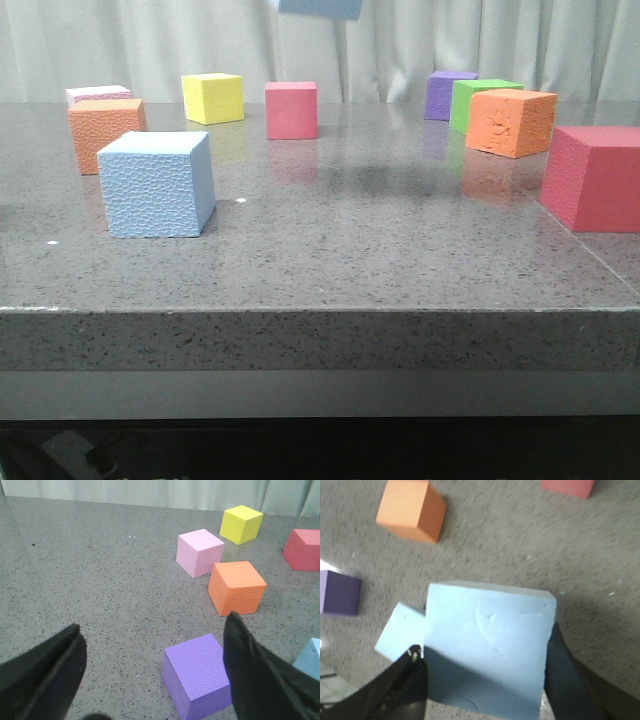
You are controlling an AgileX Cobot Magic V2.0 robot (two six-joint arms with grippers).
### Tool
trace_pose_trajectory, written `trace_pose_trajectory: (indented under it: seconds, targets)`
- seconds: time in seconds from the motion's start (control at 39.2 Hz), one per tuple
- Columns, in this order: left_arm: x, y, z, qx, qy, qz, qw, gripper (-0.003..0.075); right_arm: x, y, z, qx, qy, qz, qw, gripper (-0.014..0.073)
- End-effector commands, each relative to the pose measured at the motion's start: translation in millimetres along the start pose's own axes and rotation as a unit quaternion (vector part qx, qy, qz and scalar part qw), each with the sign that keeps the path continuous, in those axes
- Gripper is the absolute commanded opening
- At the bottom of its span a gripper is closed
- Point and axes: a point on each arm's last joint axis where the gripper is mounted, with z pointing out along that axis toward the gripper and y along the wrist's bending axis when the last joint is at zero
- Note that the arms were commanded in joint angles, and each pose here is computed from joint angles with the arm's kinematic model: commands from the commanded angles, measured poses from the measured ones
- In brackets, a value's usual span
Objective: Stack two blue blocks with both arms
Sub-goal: 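Carry the light blue cube toward the nearer blue cube and lower it, then open the right gripper and raise it away from the cube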
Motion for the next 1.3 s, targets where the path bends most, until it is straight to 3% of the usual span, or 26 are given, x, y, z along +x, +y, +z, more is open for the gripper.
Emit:
trace_pose_trajectory:
  seconds: [0.0, 0.33, 0.79, 1.15, 1.28]
  targets:
    - [-17.3, -0.3, -3.1, 0.000, -0.050, 0.000, 0.999, 0.0544, 12.1, 10.4, -22.4, 0.001, 0.018, -0.026, 1.000, 0.0369]
    - [-17.3, -0.3, -3.1, 0.000, -0.050, 0.000, 0.999, 0.0544, 33.5, 6.6, 14.8, 0.021, 0.089, -0.028, 0.995, 0.0369]
    - [-17.3, -0.3, -3.1, 0.000, -0.050, 0.000, 0.999, 0.0544, 39.8, 3.1, 67.8, 0.030, 0.137, -0.026, 0.990, 0.0369]
    - [-17.3, -0.3, -3.1, 0.000, -0.050, 0.000, 0.999, 0.0544, 39.9, 3.9, 72.9, 0.029, 0.136, -0.026, 0.990, 0.0373]
    - [-17.3, -0.3, -3.1, 0.000, -0.050, 0.000, 0.999, 0.0544, 40.5, 3.8, 72.7, 0.030, 0.140, -0.025, 0.989, 0.0463]
